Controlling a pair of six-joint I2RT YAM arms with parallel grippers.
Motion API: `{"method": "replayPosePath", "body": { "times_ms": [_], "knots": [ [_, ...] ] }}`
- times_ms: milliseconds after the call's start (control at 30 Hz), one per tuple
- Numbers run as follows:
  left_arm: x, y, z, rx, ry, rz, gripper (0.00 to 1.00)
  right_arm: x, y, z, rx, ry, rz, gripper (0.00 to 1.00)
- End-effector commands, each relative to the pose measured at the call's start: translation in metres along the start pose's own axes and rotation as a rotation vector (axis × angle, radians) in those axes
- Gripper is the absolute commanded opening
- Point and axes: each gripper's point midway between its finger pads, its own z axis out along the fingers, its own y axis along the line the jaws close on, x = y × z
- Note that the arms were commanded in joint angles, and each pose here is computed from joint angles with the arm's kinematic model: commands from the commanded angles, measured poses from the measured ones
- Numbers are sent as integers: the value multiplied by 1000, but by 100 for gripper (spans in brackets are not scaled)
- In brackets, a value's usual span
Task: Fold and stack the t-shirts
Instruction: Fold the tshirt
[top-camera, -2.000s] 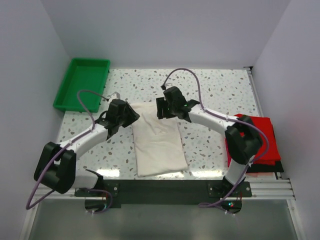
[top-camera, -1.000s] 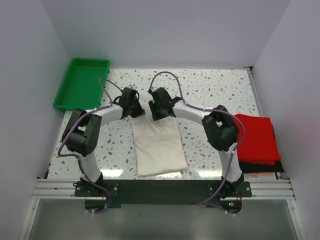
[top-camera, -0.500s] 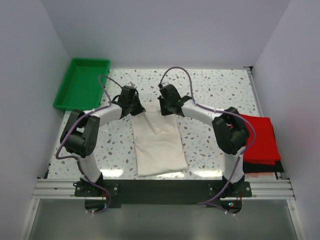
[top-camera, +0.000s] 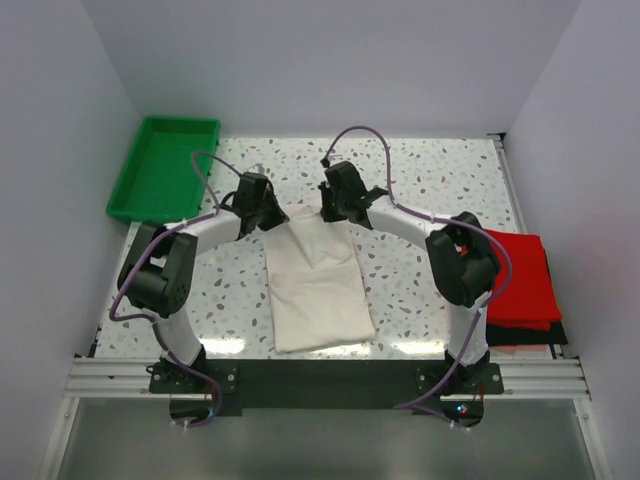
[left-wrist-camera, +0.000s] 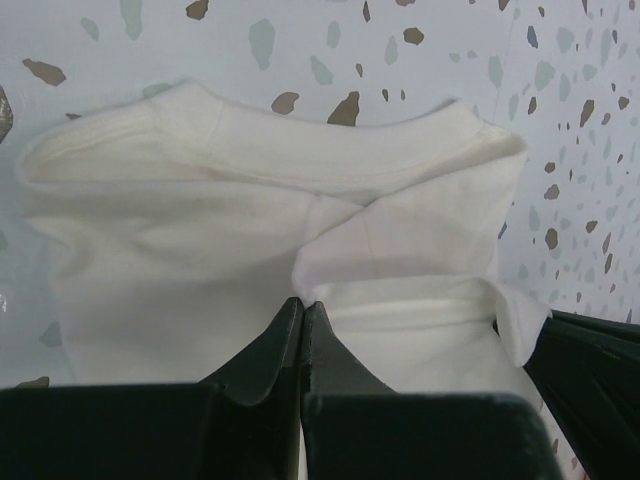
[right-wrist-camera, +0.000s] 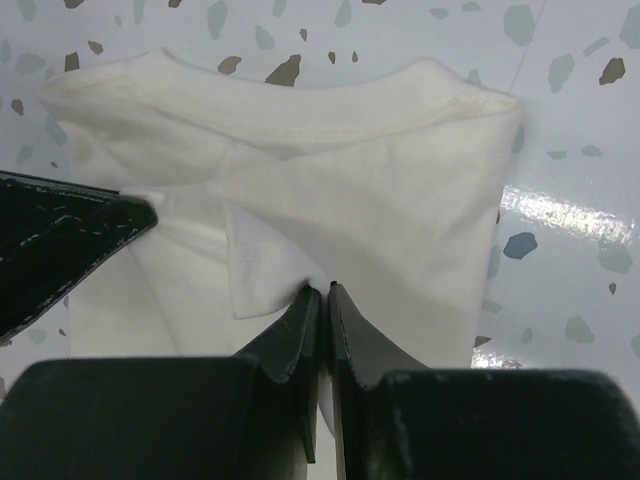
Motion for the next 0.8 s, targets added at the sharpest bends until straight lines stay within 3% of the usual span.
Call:
{"method": "replayPosePath", "body": {
  "times_ms": [0,133,233,267,367,533,767],
  "knots": [
    [-20,10,-3,-22,-71,-2,0,-22,-13,10,30,-54,15,9],
    [-18,17,1,-41,-57,-6,4,-17,-33,22,45,-21,52,17],
    [-24,21,-1,-58,-80,-5,23,-19,-39,18,50,-11,69,33],
    [-25,20,-3,-56,-82,-2,36,-22,-38,14,48,-17,70,39],
    [-34,15,-15,-41,-111,10,51,-31,-36,-5,45,-41,71,49],
    [-36,-11,-42,58,-138,35,48,-33,-32,-42,35,-56,126,48],
    [0,-67,-53,270,-60,67,20,20,5,-55,-89,6,162,30]
  ]
}}
